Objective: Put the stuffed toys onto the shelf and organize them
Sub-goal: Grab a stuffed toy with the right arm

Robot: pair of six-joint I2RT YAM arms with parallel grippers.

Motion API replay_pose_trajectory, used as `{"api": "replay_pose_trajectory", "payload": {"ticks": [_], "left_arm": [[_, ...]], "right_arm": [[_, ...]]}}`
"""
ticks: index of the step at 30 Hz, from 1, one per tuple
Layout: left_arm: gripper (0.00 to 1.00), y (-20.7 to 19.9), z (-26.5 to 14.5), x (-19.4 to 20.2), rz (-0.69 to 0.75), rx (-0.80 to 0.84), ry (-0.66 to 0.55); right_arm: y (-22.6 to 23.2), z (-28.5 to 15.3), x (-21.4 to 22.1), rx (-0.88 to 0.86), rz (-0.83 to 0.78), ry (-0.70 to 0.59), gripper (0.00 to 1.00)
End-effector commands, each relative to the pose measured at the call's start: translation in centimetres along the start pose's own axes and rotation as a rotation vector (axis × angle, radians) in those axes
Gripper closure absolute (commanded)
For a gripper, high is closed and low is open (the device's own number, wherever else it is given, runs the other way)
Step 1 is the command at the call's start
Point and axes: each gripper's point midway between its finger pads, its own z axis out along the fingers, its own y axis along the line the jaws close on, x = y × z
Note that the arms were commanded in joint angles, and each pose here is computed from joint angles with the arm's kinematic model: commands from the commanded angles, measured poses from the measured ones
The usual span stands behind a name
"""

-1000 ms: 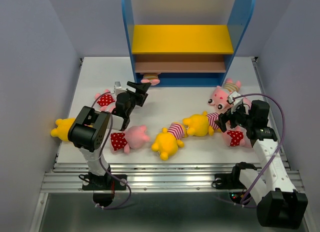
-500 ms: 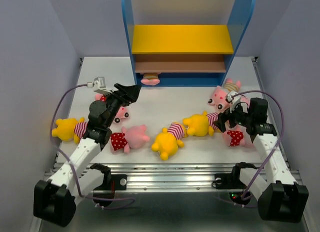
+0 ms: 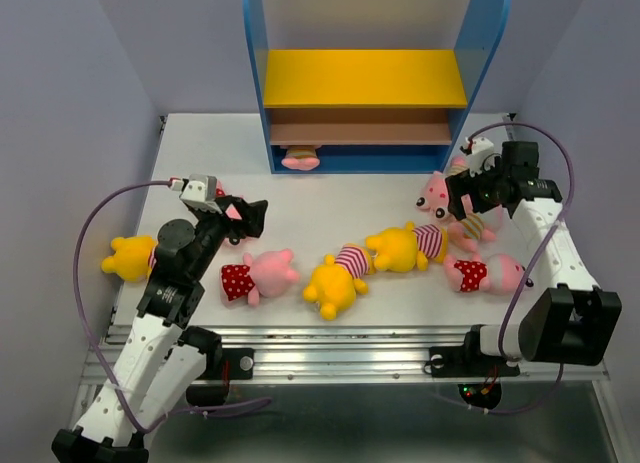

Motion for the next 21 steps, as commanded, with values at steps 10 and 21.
{"api": "replay_pose_trajectory", "payload": {"ticks": [10,21], "left_arm": [[0.01,-0.2,-1.6,-2.2,0.126,0.016,-0.072],[0.01,0.0,-1.6,-2.2,0.121,0.004,-0.075]], "right_arm": [[-7.8,0.6,5.4,0.361,0.603,0.107,0.04],[-12.9,4.7,5.7,0.373,0.759,-0.025,0.38]]}}
